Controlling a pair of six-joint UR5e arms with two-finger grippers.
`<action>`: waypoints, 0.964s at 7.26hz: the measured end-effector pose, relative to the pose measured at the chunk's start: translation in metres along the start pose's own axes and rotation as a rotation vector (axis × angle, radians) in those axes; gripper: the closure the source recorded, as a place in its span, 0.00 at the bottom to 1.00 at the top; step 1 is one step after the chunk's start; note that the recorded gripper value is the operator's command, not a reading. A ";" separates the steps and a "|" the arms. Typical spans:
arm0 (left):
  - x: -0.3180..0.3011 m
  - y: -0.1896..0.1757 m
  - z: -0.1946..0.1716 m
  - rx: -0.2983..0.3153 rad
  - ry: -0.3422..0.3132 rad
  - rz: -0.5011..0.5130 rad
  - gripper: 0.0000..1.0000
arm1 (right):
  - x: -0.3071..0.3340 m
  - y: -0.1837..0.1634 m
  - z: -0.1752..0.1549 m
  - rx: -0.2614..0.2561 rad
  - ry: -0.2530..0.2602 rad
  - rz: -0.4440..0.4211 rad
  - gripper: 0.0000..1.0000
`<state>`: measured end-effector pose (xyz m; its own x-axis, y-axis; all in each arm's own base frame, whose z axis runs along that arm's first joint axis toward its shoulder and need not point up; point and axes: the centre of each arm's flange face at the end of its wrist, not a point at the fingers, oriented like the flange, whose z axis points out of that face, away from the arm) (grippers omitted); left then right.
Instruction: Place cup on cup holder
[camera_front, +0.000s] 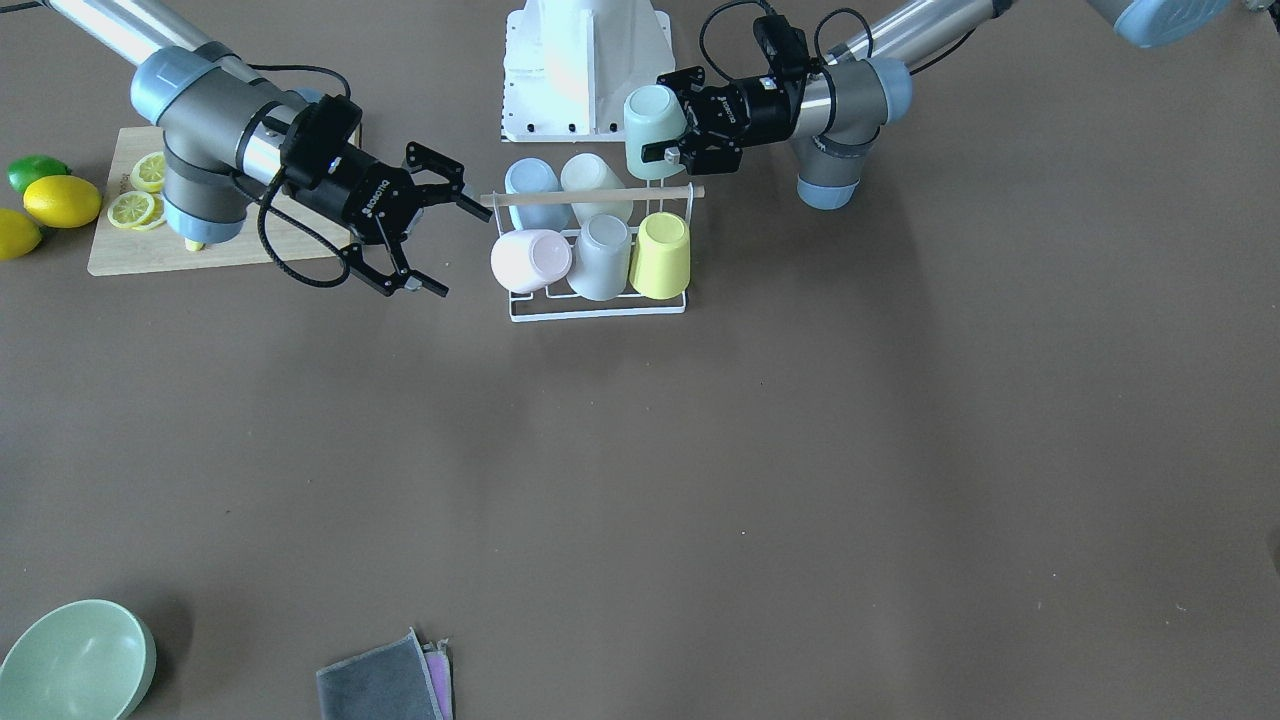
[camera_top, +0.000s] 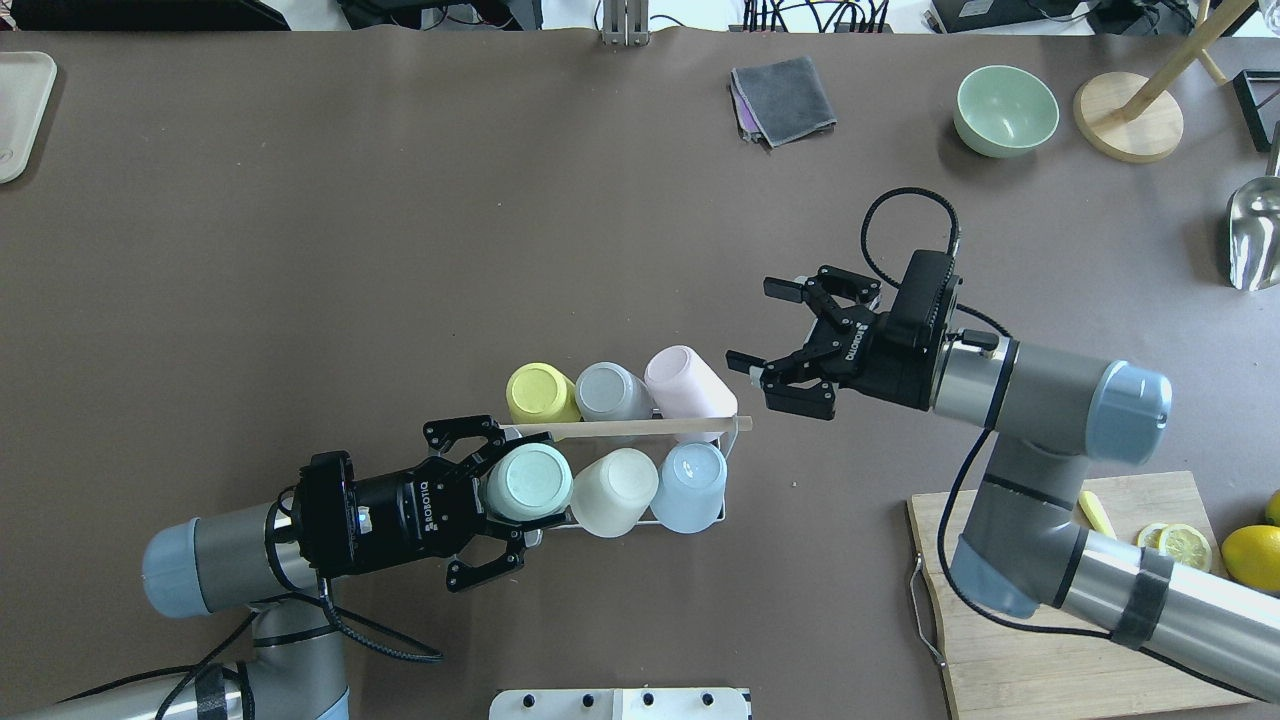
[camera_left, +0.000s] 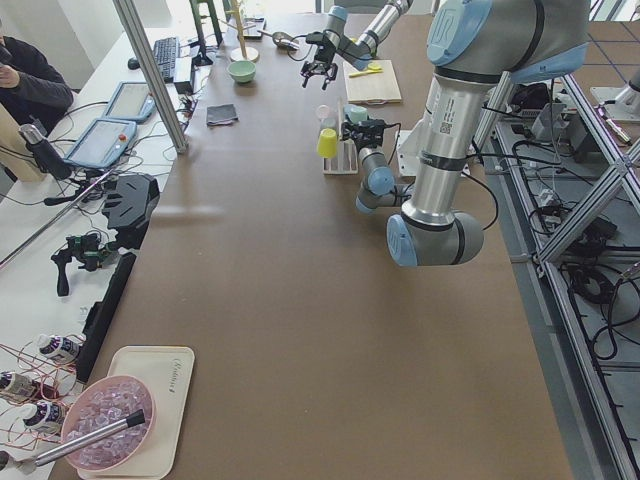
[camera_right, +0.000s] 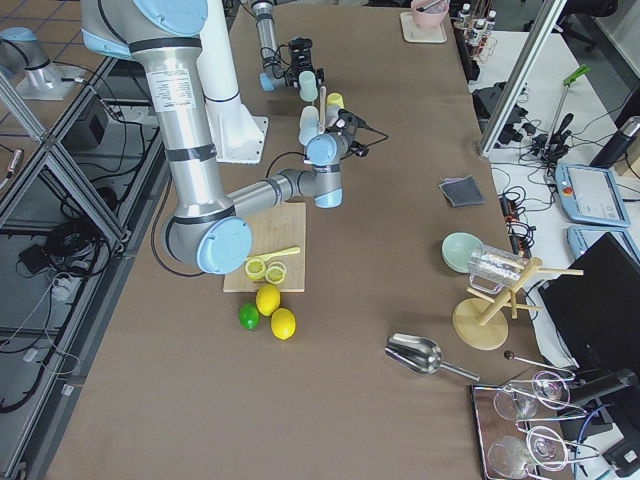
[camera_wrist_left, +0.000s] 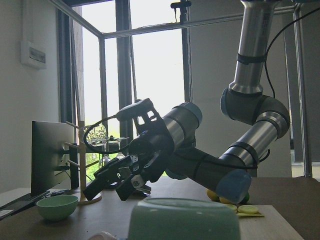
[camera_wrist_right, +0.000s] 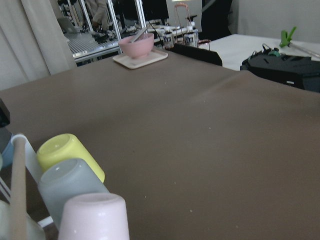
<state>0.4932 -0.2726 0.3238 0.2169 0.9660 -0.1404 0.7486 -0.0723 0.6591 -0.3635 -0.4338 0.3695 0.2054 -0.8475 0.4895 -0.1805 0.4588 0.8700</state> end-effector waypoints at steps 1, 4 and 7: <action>0.000 0.000 0.000 0.003 0.000 -0.001 0.01 | 0.034 0.005 -0.021 -0.138 0.030 0.081 0.00; 0.000 -0.001 0.000 0.006 -0.003 -0.001 0.01 | 0.142 0.032 -0.100 -0.453 0.288 0.486 0.00; -0.004 -0.006 -0.001 0.014 -0.007 0.001 0.01 | 0.213 0.043 -0.192 -0.628 0.588 0.929 0.00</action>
<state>0.4870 -0.2754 0.3214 0.2225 0.9641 -0.1451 0.7570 -0.0770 0.6488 -0.1424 -0.5431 0.5220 0.6707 0.0338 0.7410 -0.0330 0.9993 -0.0157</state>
